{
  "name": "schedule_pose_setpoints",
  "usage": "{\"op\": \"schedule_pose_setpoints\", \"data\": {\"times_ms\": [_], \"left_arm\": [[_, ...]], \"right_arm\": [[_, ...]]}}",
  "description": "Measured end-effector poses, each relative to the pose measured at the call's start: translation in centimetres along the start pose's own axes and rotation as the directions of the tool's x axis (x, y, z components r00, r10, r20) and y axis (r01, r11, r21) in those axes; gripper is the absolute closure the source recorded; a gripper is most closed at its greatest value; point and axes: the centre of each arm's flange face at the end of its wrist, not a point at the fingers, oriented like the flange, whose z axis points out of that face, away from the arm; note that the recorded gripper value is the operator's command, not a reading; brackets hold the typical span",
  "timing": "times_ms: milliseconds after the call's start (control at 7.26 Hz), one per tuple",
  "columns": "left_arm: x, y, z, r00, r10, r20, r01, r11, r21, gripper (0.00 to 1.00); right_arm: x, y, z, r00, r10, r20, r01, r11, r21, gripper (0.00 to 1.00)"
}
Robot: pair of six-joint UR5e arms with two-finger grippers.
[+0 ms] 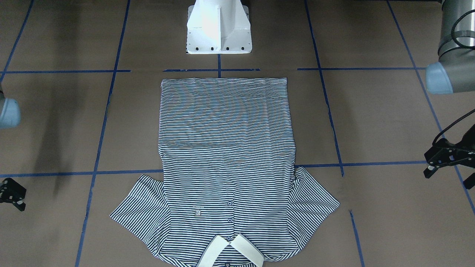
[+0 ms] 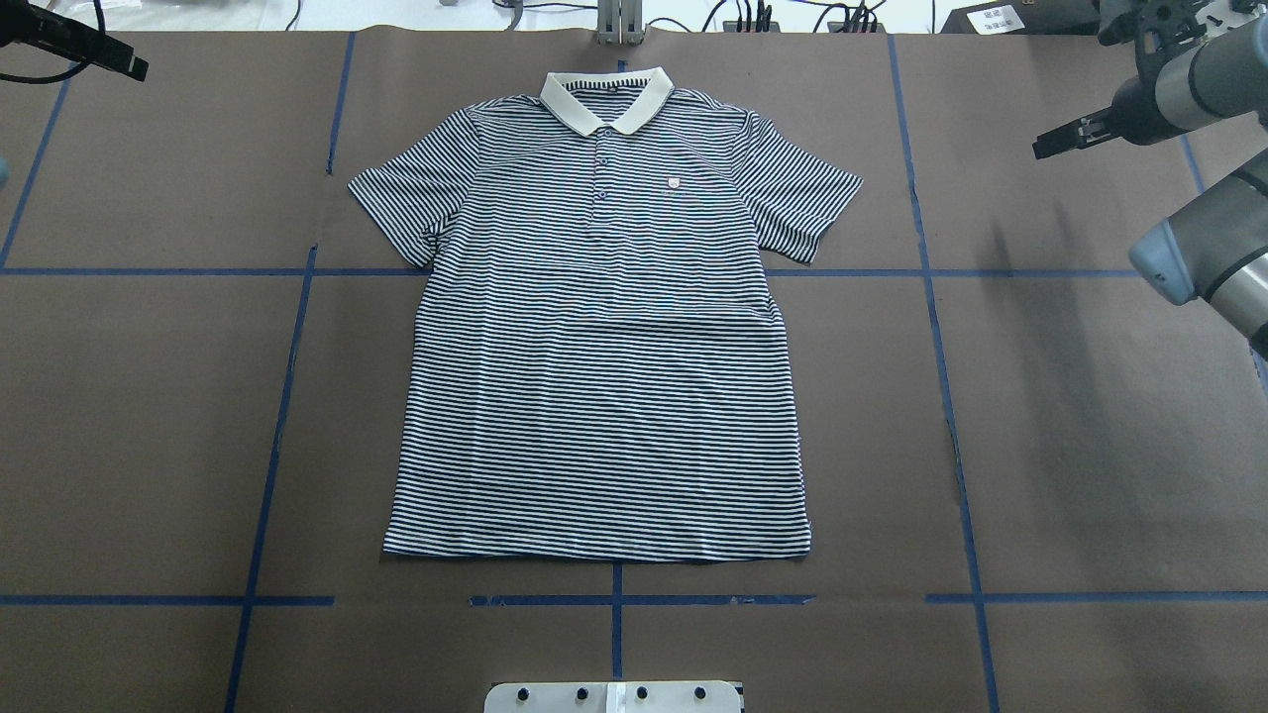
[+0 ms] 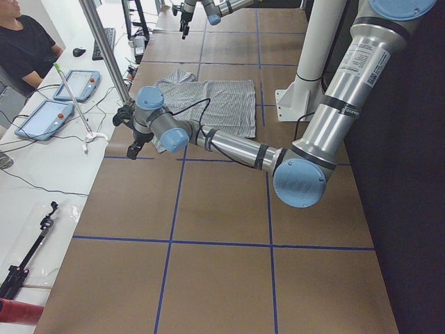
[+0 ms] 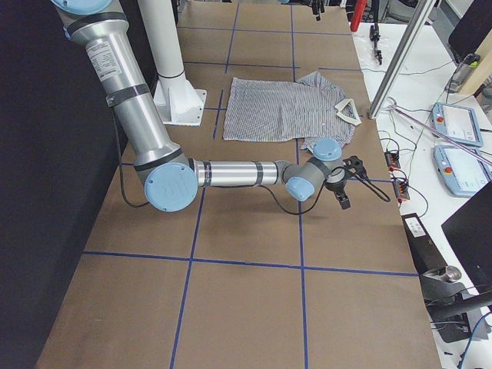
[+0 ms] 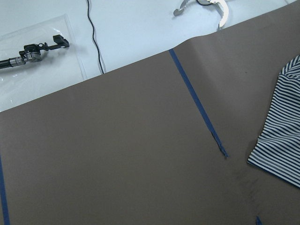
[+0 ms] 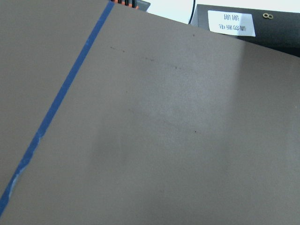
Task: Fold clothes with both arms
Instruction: 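Move the right gripper toward the sleeve nearest it on the striped polo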
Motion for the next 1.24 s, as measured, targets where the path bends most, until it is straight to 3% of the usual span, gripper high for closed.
{"op": "schedule_pose_setpoints", "data": {"times_ms": [276,551,689,1102,1240], "left_arm": [[0.3,-0.1,0.5,1.000,-0.020,-0.005,0.020,1.000,0.012,0.01],[0.3,-0.5,0.9,1.000,-0.025,-0.005,0.025,1.000,0.009,0.01],[0.2,-0.6,1.1,1.000,-0.026,-0.005,0.026,1.000,0.008,0.01],[0.3,-0.7,1.1,1.000,-0.027,-0.006,0.027,1.000,0.008,0.01],[0.3,-0.8,1.1,1.000,-0.027,-0.007,0.027,1.000,0.008,0.01]], "right_arm": [[-9.5,-2.6,2.1,0.987,0.143,0.069,-0.146,0.989,0.039,0.00],[-17.9,-6.3,4.1,0.971,0.216,0.100,-0.217,0.976,0.001,0.05],[-19.9,-6.9,5.2,0.973,0.214,0.089,-0.214,0.977,-0.014,0.06],[-20.9,-7.0,6.9,0.992,0.124,-0.009,-0.125,0.989,-0.081,0.08],[-21.1,-7.0,7.0,0.993,0.116,-0.015,-0.117,0.988,-0.106,0.12]]}}
